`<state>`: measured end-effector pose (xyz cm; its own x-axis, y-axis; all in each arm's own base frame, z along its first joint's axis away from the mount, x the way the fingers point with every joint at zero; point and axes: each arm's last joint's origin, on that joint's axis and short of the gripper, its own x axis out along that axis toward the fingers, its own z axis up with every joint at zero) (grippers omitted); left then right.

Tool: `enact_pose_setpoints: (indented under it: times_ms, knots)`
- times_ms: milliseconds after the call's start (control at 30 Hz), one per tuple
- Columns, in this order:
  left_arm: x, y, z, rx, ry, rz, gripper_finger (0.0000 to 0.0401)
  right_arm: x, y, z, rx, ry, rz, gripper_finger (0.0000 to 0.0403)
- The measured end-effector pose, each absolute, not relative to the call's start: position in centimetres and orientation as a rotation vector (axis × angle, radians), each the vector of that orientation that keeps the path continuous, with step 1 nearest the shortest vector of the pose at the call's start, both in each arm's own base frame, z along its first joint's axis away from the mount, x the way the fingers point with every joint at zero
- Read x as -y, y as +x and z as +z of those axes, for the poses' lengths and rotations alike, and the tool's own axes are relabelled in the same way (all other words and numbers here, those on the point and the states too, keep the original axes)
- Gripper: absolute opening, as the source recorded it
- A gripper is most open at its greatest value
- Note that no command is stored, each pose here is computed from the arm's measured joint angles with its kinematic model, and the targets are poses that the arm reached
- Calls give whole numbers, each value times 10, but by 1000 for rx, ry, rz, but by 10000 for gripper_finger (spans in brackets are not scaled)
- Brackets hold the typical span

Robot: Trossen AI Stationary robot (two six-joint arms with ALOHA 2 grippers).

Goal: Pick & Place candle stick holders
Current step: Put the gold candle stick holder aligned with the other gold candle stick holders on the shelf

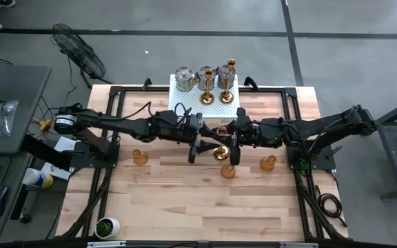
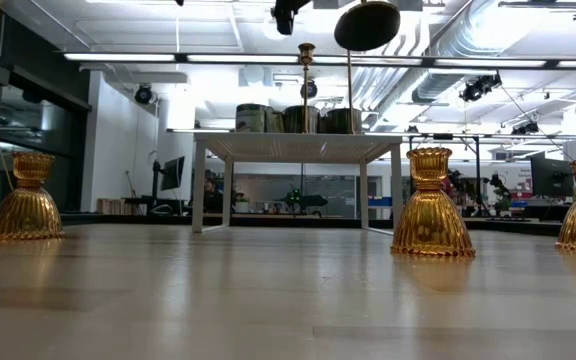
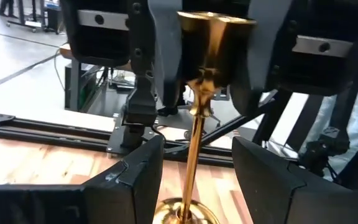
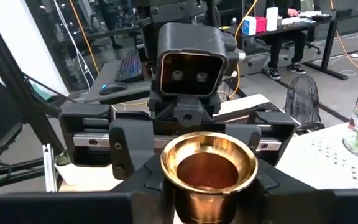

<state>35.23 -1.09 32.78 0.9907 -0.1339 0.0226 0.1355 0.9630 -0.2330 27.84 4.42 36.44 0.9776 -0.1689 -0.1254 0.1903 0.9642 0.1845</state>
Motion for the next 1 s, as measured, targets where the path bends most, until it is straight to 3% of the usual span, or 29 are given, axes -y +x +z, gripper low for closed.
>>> enact_pose_setpoints:
  times_ms: [267, 600, 767, 1000]
  knots:
    - [9, 352, 330, 38, -239, -94, 187, -41, 279, 366, -96, 199, -182, 86]
    - [9, 360, 318, 10, -263, -82, 176, -41, 279, 366, -97, 201, -175, 102]
    - [9, 364, 314, -1, -278, -81, 131, -42, 279, 365, -101, 201, -171, 86]
    - [9, 363, 314, 0, -277, -85, 36, -42, 279, 365, -100, 201, -173, 111]
